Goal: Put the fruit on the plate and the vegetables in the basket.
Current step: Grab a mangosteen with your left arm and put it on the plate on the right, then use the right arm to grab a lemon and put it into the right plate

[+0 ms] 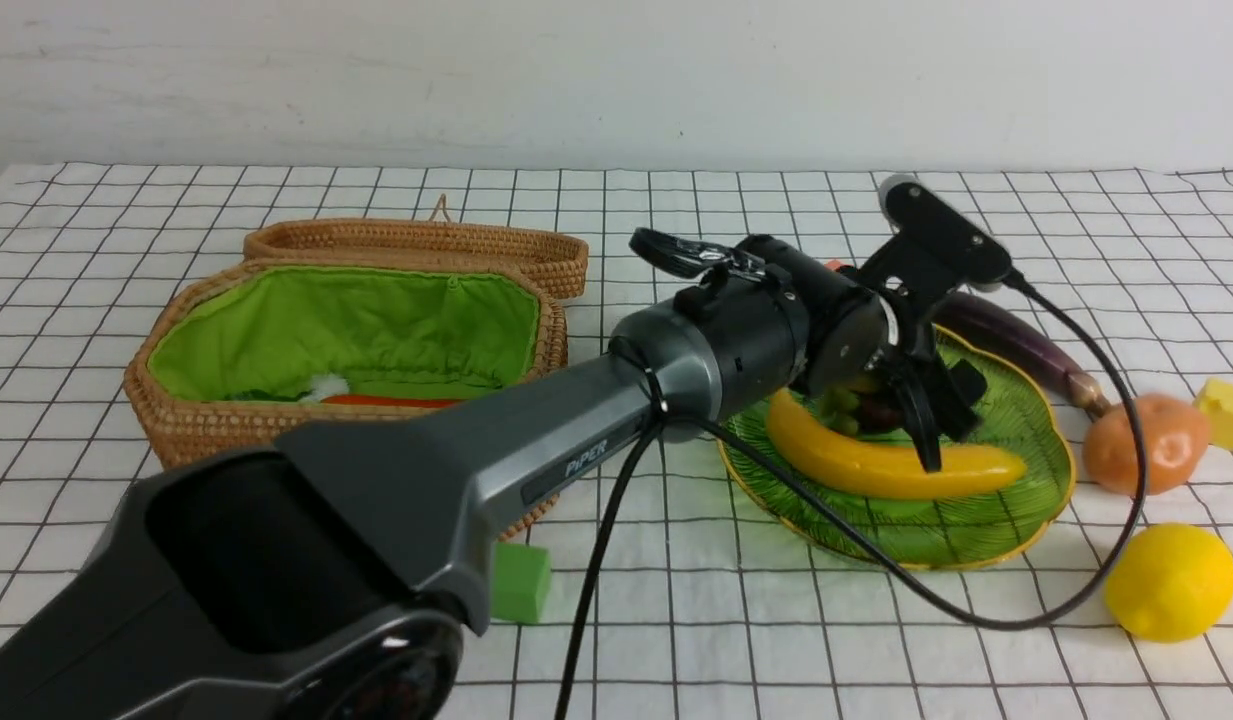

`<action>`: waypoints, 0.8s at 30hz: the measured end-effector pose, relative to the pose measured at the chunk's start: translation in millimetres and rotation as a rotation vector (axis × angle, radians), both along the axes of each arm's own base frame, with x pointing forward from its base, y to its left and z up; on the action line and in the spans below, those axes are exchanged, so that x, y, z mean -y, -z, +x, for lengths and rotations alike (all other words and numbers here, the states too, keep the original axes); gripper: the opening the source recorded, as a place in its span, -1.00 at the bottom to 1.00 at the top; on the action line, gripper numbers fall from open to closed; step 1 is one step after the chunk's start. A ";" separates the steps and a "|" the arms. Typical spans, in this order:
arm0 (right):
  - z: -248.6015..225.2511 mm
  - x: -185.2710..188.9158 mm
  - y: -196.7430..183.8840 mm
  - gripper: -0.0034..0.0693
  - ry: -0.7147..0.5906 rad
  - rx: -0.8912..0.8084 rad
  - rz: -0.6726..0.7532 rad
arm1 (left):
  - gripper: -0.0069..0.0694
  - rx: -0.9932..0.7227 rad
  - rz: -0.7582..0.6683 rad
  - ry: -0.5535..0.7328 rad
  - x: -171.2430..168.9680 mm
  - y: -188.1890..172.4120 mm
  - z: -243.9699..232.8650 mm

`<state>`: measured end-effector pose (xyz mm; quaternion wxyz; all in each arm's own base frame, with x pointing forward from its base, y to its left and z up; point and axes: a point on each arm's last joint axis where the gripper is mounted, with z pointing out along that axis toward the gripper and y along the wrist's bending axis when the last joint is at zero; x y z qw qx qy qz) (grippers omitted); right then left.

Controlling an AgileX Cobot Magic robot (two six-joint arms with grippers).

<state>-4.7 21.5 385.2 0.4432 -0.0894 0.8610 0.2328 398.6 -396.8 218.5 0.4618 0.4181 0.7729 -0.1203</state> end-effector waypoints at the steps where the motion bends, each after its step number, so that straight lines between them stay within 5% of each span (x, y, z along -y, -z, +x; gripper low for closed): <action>1: 0.0 0.0 0.0 -0.38 0.000 0.000 0.000 | 0.93 -0.001 -0.001 0.000 0.0 0.0 0.0; 10: 2.7 -0.4 1.0 -0.37 0.006 -0.024 -0.008 | 0.58 -0.158 0.015 -0.026 -19.3 -55.6 -24.3; 15: 39.7 -9.7 5.6 -0.37 0.012 -0.159 -0.086 | -0.48 -0.306 -0.015 -0.093 -69.7 -161.0 -78.4; 18: 62.0 -15.9 8.3 -0.36 0.002 -0.196 -0.126 | -0.81 -0.314 -0.026 -0.109 -98.4 -205.3 -106.4; 21: 100.4 -26.7 12.7 -0.36 0.001 -0.206 -0.152 | -0.85 -0.290 -0.068 -0.138 -147.8 -258.3 -152.9; 24: 127.5 -34.7 20.8 -0.35 0.005 -0.241 -0.166 | -0.85 -0.304 -0.069 -0.158 -184.5 -266.1 -188.3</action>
